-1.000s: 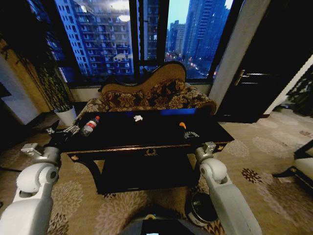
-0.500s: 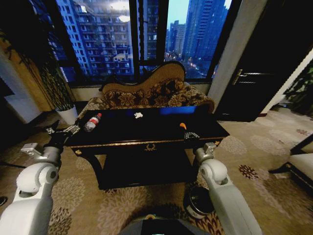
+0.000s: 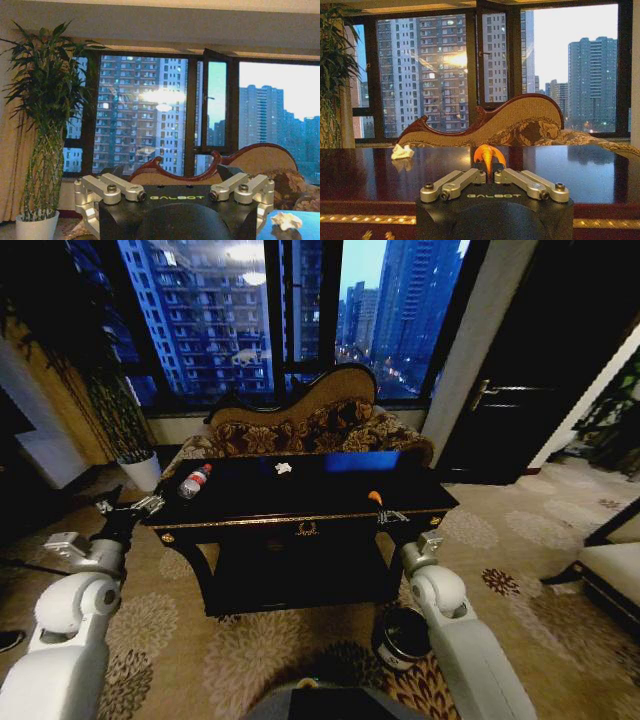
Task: Move to the front of the table and place the trash on the table into the trash bin.
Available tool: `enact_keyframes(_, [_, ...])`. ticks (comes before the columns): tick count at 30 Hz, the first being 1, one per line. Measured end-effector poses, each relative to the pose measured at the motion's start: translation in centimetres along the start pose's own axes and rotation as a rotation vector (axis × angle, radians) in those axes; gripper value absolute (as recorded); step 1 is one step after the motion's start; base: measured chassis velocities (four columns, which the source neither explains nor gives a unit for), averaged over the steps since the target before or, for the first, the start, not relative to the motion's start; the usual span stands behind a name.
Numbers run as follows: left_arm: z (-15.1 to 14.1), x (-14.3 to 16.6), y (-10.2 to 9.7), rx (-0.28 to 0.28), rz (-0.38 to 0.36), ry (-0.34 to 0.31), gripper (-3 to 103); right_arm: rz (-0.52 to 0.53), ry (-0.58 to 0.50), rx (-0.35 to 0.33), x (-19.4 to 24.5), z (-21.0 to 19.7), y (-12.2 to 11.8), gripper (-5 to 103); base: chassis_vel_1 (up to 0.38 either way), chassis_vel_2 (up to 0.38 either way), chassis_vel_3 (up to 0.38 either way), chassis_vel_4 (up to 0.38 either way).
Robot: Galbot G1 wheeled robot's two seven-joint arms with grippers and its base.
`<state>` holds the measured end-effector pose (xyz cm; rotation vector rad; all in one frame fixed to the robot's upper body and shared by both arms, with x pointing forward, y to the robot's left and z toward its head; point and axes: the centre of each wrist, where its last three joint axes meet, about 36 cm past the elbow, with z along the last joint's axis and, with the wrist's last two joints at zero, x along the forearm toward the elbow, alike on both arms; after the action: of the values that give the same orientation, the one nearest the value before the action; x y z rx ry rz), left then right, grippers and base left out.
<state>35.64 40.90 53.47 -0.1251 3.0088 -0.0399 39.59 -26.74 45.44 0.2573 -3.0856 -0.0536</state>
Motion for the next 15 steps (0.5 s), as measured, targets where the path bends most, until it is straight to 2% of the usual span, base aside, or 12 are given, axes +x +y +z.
enact_keyframes(15, [0.02, -0.02, -0.09, 0.002, 0.001, 0.0, 100, -0.004, 0.002, 0.003, -0.19, 0.55, 0.3, 3, 0.209, -0.222, -0.216, 0.215])
